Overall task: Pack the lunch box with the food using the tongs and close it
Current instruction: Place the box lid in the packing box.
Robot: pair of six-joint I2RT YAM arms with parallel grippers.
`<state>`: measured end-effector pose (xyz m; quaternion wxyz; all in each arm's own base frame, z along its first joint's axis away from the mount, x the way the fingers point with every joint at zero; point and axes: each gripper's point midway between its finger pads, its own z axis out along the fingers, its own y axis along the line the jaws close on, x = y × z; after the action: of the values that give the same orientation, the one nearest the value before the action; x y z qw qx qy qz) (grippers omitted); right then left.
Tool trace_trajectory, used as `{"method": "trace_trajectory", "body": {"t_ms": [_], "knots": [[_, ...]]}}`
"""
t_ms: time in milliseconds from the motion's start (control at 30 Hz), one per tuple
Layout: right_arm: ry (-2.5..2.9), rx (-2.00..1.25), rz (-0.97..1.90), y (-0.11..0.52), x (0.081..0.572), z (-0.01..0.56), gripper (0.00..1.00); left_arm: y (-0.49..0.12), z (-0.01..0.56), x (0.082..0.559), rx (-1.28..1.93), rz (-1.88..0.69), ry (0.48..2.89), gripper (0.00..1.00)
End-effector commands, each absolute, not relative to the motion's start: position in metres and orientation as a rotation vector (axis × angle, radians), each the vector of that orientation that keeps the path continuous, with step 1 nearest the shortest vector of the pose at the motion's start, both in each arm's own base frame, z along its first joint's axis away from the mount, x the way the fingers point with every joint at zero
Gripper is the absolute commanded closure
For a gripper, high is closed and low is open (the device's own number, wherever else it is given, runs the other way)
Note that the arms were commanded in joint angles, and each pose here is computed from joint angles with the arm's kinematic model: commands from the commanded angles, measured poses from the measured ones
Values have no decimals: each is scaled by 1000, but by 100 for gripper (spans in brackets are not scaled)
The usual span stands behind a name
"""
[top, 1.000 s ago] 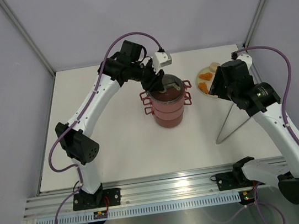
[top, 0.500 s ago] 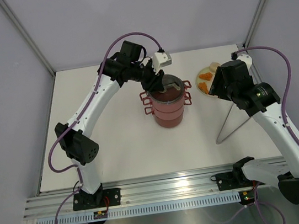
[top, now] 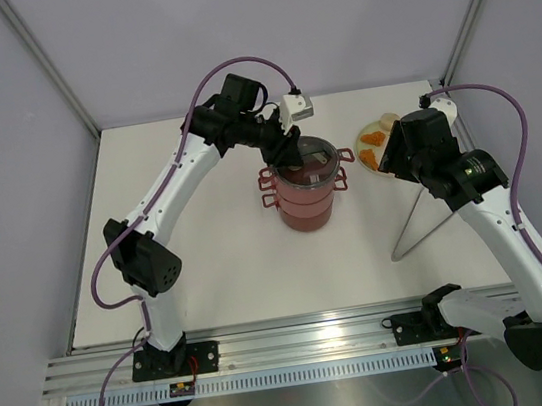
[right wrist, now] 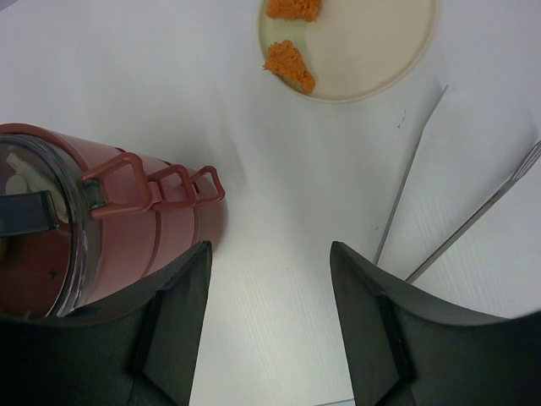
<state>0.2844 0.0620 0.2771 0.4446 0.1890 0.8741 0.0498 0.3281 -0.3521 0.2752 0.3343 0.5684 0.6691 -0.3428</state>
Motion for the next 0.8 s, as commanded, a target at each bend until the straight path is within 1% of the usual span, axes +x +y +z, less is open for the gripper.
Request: {"method": "trace_trajectory", "body": {"t_ms": [0, 400, 767], "knots": [[2135, 488, 129, 59, 285, 283, 34, -354, 264, 324, 1493, -938, 1793, 100], [2136, 487, 130, 59, 285, 283, 34, -342, 265, 345, 1473, -756, 1821, 100], [2143, 478, 133, 61, 288, 282, 34, -338, 271, 343, 1496, -733, 1808, 100]]}}
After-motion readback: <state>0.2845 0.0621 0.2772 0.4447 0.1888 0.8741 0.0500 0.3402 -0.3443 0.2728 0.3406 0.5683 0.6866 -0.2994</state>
